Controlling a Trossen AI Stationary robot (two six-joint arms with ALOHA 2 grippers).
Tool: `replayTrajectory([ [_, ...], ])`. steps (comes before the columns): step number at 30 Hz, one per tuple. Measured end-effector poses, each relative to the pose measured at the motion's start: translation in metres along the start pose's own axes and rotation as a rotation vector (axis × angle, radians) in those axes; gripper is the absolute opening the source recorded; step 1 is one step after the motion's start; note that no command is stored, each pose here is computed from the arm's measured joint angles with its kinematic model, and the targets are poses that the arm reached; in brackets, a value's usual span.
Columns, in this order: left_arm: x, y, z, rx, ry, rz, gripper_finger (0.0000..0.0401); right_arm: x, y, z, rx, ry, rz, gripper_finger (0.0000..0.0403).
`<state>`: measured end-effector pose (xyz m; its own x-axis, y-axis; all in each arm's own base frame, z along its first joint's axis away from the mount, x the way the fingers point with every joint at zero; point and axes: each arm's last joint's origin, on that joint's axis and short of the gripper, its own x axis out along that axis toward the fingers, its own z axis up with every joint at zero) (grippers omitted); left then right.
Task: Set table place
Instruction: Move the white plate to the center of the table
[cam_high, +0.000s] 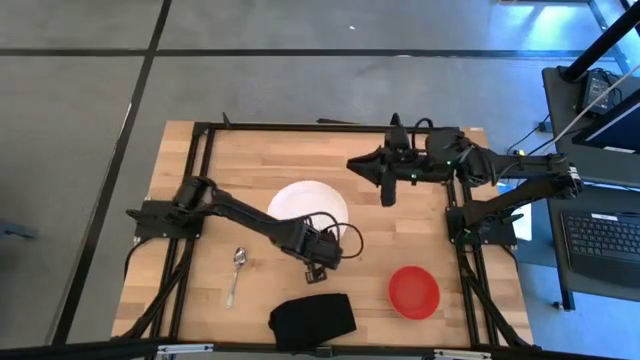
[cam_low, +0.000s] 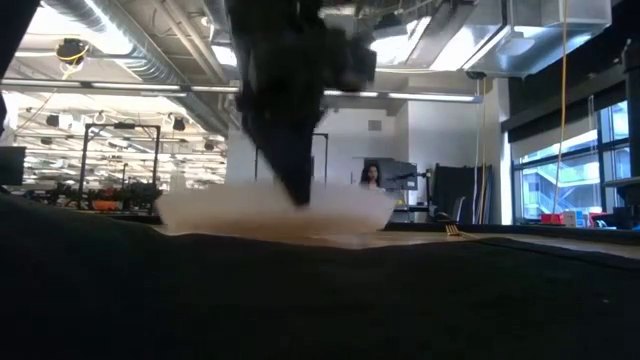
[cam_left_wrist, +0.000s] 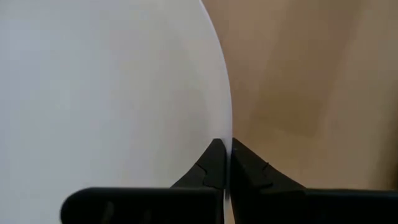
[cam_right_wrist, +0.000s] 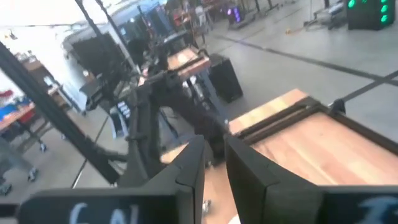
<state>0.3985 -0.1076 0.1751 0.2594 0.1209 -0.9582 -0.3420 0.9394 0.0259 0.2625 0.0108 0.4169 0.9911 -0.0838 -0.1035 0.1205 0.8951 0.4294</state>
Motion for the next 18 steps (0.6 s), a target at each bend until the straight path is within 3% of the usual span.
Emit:
replayTrajectory([
  [3,0.013,-0.002,0.003,-0.079,0.001,-0.02,0.0,0.0,0.003,-0.003,-0.004,0.022,0.01,0.0067],
  [8,0.026,-0.013,0.006,-0.112,-0.031,-0.084,0.0007,0.0,0.003,-0.007,-0.009,0.052,-0.001,0.0067],
  [15,0.028,-0.01,0.013,-0.15,-0.026,-0.167,0.0073,-0.001,0.001,-0.01,-0.013,0.082,-0.013,0.0067],
  [18,0.024,-0.005,0.018,-0.238,-0.001,-0.218,0.01,-0.001,0.002,-0.014,-0.019,0.14,0.005,0.0067],
])
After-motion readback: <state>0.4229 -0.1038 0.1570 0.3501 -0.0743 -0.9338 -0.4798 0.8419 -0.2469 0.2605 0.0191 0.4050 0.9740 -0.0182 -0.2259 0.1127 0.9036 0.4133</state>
